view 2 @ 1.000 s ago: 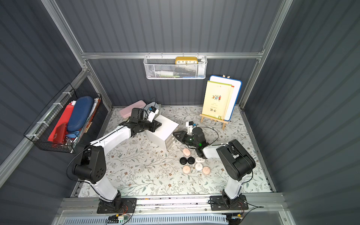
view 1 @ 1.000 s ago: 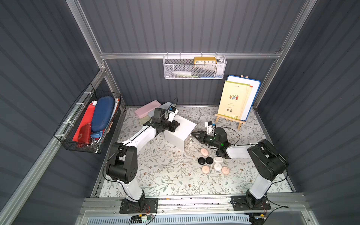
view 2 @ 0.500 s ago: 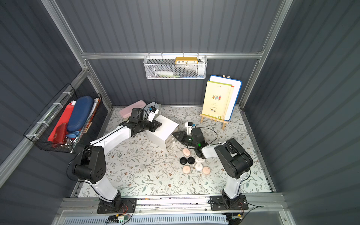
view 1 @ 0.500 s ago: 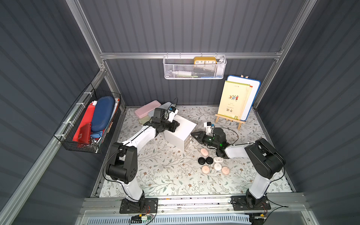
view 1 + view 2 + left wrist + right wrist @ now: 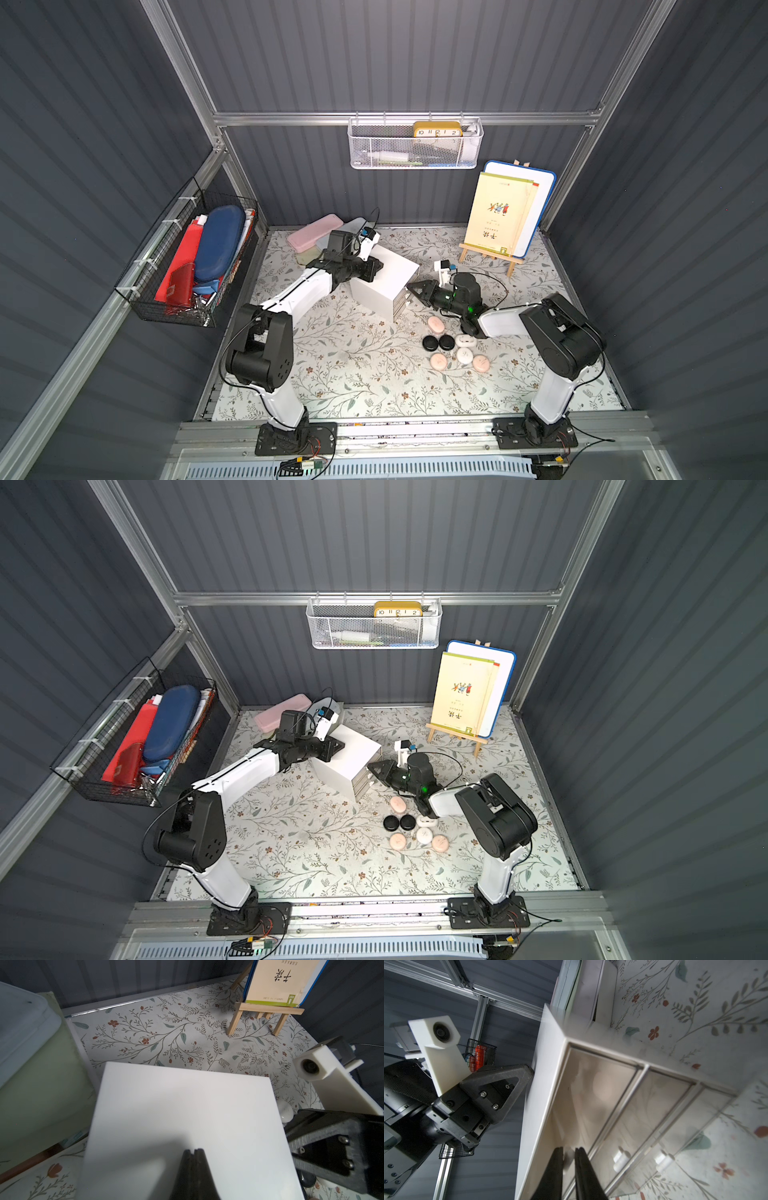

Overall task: Put the bluetooth earphones in the drawer according to color
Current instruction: Open the drawer in the storage box.

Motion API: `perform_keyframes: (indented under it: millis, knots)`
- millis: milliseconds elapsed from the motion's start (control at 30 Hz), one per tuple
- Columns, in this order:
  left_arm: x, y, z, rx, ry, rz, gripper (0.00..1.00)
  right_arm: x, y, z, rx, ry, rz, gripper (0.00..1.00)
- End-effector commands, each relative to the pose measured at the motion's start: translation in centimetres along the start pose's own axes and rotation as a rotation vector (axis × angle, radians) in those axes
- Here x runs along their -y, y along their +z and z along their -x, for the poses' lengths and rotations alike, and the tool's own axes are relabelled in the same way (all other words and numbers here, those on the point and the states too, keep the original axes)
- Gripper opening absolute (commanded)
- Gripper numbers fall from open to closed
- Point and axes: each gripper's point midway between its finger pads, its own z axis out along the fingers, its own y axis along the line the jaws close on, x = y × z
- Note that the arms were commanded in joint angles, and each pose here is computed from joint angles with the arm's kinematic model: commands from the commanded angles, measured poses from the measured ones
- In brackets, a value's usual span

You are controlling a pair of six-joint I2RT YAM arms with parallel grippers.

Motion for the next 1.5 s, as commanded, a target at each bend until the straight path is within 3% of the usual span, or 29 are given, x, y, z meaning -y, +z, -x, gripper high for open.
perform_keyframes:
  millis: [0, 233, 1467]
  knots:
    - [-0.3, 0.2, -2.5, -0.078, -0.026, -0.001, 0.00, -1.1, 0.7, 0.5, 0.013, -0.021, 0.035, 0.13]
    - [-0.3, 0.2, -2.4, -0.076, -0.024, -0.001, 0.00, -1.0, 0.4, 0.3, 0.014, -0.019, 0.030, 0.00]
    - [-0.5, 0.3, -2.4, -0.083, -0.029, 0.005, 0.00, 2.9, -4.5, -1.1, 0.020, 0.007, -0.058, 0.00]
